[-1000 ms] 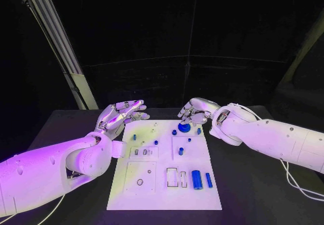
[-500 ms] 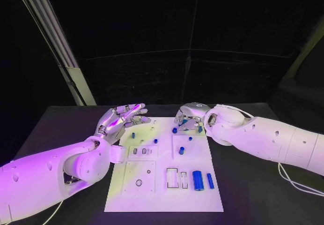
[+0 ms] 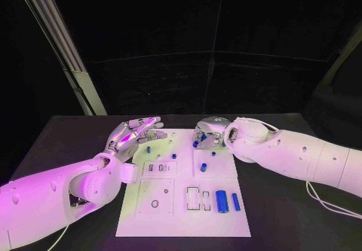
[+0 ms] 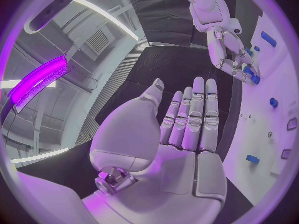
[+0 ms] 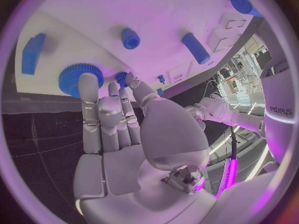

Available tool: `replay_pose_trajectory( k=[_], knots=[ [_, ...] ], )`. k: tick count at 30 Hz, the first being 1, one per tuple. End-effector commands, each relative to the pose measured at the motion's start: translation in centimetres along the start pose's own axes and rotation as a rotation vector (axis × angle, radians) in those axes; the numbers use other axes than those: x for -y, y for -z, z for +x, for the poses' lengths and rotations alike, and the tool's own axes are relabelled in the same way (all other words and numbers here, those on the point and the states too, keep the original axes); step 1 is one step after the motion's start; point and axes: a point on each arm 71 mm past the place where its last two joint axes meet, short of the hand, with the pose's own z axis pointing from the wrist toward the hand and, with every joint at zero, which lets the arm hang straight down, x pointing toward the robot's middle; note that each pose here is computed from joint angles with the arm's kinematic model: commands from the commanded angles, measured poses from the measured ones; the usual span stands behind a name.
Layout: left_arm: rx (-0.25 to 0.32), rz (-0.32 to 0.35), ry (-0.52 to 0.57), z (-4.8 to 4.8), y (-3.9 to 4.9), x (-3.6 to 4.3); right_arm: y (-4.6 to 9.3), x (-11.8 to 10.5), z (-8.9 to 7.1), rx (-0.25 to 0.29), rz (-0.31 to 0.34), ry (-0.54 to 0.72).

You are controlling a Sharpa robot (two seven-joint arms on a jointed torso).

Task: Assemble the parts on the task board

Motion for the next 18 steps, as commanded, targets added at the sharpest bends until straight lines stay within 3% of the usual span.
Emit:
replay_pose_trajectory(
  k=[1,18],
  knots=[
    [-0.014,-0.002,0.010,0.09,-0.05,0.02,-0.09,-0.24,-0.09,-0.010,-0.016,0.014],
    [-0.009,-0.011,0.006,-0.15,-0.15,-0.14,-0.27,-0.35,0.03,-0.024,-0.014,0.013]
  ],
)
